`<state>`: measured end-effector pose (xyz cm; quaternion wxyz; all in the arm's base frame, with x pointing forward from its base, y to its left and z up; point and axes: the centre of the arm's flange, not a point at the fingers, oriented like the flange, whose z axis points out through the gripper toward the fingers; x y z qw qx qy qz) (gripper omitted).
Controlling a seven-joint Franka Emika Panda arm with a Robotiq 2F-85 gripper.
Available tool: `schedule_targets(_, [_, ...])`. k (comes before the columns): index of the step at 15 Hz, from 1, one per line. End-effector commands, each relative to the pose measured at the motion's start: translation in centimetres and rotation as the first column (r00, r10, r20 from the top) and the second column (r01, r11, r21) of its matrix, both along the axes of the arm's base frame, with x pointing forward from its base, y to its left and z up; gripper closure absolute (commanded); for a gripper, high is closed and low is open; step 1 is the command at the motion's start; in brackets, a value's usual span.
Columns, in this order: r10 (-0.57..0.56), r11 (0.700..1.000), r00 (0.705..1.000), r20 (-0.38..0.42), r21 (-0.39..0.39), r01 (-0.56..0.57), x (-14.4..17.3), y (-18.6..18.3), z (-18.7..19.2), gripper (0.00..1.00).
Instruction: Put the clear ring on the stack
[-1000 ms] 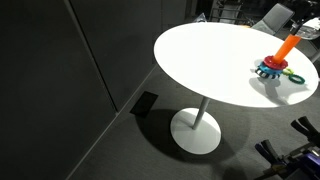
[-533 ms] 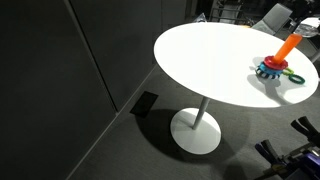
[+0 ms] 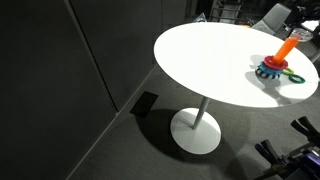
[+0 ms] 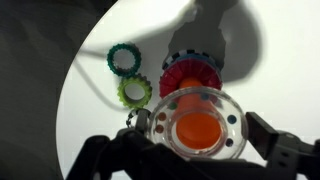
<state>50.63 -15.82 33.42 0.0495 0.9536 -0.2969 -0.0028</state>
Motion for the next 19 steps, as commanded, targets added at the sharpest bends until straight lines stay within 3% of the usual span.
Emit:
schedule_targets(1, [-0.025,0.999,0.999,-0.029,-0.024,0.025,0.8,-0.7,0.1,0.3])
schedule_targets(3, [-0.024,1.0,0.999,-0.036,-0.021,0.024,0.7,-0.8,-0.2,0.3])
schedule_targets(4, [-0.023,1.0,0.999,-0.038,-0.018,0.022,0.6,-0.9,-0.2,0.01])
schedule_targets(19, [-0.003,1.0,0.998,-0.055,0.005,0.003,-0.4,-0.4,-1.4,0.0])
